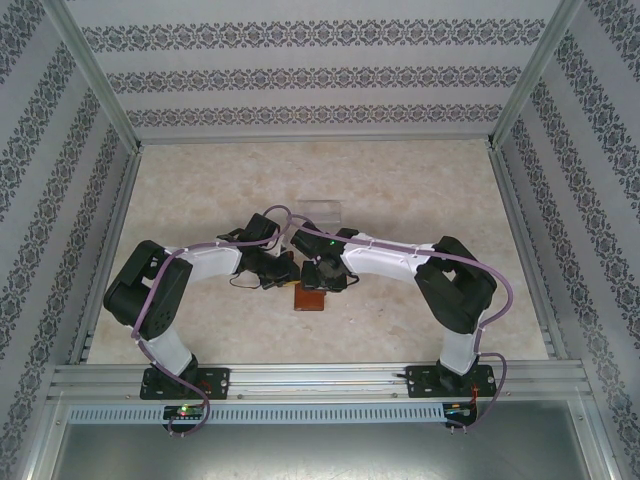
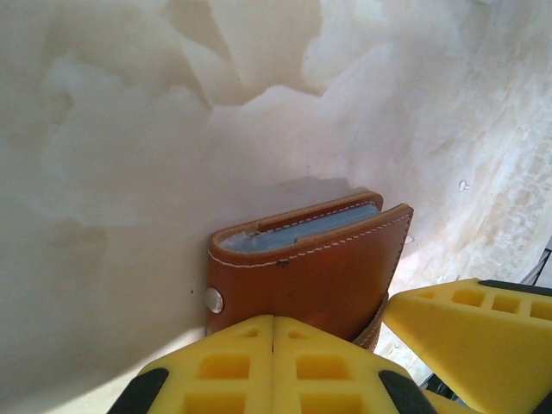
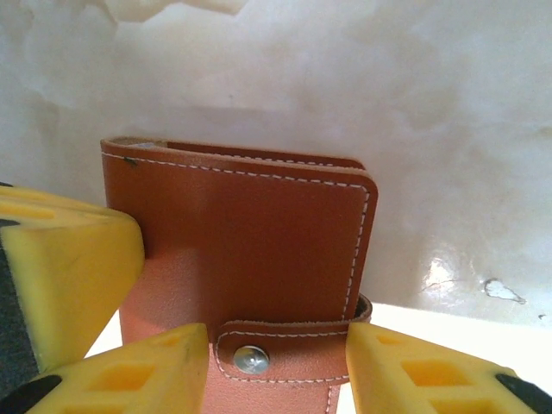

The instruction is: Take the credit cards out of the card holder

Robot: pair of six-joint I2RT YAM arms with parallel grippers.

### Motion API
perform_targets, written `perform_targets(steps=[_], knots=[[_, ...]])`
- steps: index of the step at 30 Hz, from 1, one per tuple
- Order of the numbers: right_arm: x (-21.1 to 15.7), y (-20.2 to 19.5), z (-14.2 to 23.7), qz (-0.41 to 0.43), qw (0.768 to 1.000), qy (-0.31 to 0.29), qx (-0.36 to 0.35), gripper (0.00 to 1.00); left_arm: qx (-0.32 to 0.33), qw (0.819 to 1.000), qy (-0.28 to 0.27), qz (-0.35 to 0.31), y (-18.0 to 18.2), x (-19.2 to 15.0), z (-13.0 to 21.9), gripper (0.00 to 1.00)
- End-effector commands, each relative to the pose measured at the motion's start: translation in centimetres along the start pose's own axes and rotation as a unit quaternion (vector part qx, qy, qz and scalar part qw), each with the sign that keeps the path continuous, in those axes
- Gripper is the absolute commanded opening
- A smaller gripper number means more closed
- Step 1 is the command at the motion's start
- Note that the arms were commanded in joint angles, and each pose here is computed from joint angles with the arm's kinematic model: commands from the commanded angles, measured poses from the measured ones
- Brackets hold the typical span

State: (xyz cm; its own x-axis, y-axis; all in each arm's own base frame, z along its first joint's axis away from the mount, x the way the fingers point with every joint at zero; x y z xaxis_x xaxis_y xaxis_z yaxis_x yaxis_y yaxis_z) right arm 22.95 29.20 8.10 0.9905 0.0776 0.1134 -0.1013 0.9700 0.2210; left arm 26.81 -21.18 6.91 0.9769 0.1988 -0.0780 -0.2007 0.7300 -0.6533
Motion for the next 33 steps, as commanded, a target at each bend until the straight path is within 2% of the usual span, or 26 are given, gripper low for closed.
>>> perform_targets(steps=[1, 4, 8, 20, 27, 33], knots=[[-0.8, -0.9, -0.4, -0.002, 1.0, -0.005, -0.016, 0.47, 0.023, 0.999, 0.007, 0.026, 1.5, -0.6, -0.8, 0.0], [-0.9, -0.9, -0.6, -0.002, 1.0, -0.007, -0.01, 0.48, 0.016, 0.999, 0.011, 0.031, 1.5, -0.7, -0.9, 0.0], [-1.1, -1.2, -1.0, 0.001, 1.0, 0.002, -0.021, 0.54, 0.002, 0.999, 0.017, 0.038, 1.4, -0.7, -1.2, 0.0], [-0.9, -1.6, -0.8, 0.012, 0.998, -0.004, -0.054, 0.42, 0.003, 0.999, 0.018, 0.044, 1.7, -0.7, -1.2, 0.0], [-0.8, -2.0, 0.3, 0.015, 0.998, -0.018, -0.058, 0.31, 0.05, 0.998, 0.024, 0.036, 3.1, -0.7, -0.7, 0.0], [-0.6, -2.6, 1.0, 0.012, 0.998, -0.022, -0.06, 0.28, 0.058, 0.997, 0.027, 0.039, 3.9, -0.6, -0.5, 0.0]])
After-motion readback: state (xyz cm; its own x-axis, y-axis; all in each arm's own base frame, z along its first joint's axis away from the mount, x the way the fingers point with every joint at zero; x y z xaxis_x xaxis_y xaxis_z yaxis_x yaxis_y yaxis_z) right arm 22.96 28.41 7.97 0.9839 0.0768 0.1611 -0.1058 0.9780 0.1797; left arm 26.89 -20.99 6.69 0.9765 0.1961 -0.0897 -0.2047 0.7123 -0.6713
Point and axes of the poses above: each hand's point on the last joint's axis, 136 mm out from that joint toward the fingers, its own z axis back along the fingers, its own y axis along the line the jaws close on, x = y × z, the point moved 5 cm from there along z, back along the fingers, and after that the axes turned 5 degrees about z, right-handed, at the moved point
